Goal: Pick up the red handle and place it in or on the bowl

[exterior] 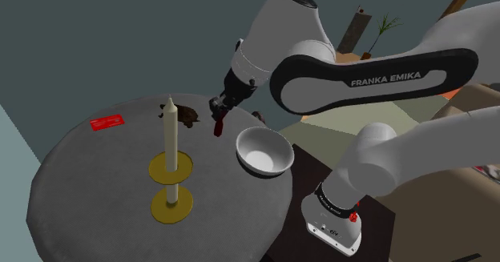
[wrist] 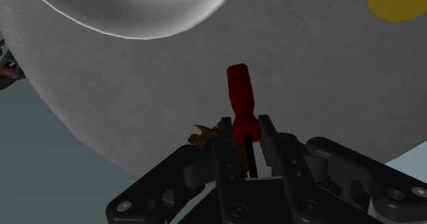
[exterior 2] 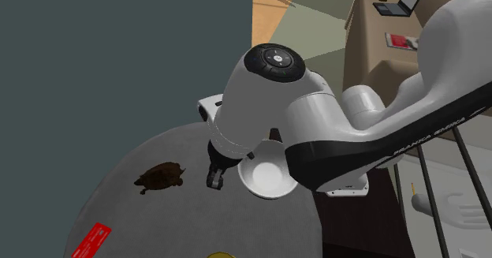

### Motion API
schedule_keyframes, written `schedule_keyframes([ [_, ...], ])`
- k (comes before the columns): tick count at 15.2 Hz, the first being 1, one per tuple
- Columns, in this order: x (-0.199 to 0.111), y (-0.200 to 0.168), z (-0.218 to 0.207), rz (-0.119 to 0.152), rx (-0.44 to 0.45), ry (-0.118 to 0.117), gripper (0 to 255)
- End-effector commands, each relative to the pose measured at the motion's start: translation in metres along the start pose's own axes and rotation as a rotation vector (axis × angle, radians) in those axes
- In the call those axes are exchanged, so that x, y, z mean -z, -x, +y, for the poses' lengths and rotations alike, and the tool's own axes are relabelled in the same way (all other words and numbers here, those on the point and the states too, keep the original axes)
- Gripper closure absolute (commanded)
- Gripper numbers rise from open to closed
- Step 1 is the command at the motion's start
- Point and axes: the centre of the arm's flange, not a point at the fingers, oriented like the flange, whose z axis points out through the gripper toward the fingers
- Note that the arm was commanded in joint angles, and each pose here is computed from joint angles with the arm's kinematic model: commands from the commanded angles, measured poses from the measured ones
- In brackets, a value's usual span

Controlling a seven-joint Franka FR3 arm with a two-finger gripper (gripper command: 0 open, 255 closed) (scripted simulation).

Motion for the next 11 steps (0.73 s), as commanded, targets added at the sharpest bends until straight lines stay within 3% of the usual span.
schedule_keyframes([
  [1,0.010,-0.003,-0.001,0.000,0.000,0.000,255],
  [11,0.060,-0.021,-0.002,0.000,0.000,0.000,255],
])
